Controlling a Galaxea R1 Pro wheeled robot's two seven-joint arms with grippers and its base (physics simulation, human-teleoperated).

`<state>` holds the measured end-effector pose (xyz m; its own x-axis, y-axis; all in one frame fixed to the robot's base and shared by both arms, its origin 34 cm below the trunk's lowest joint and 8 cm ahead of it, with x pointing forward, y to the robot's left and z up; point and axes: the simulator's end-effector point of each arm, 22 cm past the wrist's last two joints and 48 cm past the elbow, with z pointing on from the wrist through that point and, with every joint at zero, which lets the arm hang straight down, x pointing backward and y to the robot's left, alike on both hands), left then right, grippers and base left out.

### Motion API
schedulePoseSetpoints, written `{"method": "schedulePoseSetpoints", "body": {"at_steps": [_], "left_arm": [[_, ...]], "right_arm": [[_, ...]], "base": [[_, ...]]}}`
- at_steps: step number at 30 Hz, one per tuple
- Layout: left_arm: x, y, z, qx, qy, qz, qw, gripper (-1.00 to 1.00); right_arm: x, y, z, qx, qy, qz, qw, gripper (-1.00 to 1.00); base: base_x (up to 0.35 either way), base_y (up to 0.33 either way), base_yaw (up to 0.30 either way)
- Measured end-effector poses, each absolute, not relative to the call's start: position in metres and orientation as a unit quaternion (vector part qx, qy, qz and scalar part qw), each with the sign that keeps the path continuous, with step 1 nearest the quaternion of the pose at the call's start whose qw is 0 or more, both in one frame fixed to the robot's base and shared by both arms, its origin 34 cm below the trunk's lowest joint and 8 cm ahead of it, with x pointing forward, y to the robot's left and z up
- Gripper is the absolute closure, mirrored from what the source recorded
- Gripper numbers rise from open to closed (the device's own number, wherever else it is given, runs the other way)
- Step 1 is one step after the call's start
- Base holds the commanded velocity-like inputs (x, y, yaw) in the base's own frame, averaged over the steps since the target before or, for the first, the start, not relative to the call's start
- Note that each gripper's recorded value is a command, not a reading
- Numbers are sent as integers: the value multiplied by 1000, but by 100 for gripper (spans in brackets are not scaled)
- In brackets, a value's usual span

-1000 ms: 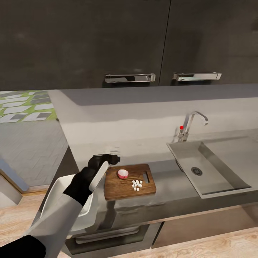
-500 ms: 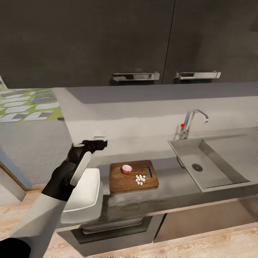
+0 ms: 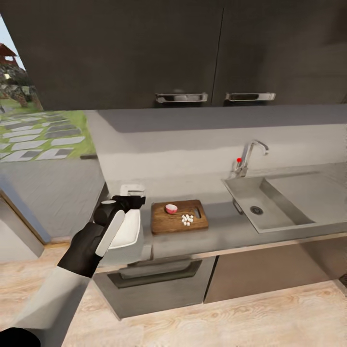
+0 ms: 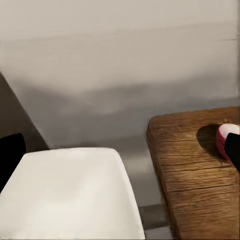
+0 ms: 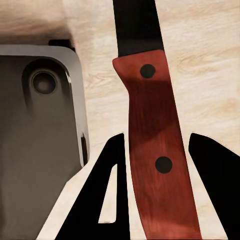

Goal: In the kitchen, take the Vidalia onion out of the sink, dice it on the chopping board with the paring knife, put the diced onion into the bowl on the countertop, then place both the paring knife and the chopping board into the sink.

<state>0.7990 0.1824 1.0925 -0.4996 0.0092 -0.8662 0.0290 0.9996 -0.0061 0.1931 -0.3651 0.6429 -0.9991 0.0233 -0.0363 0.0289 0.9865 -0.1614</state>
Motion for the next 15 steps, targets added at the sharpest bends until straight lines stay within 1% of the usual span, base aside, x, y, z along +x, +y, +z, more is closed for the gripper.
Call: {"method": "schedulePoseSetpoints", "body": {"at_steps": [15], "left_arm": [[798,184,1085,10,869,-8,494,-100]], "right_arm": [[195,-364,642,12,997,-80,19,100]], "base": [[-338,0,0]]}}
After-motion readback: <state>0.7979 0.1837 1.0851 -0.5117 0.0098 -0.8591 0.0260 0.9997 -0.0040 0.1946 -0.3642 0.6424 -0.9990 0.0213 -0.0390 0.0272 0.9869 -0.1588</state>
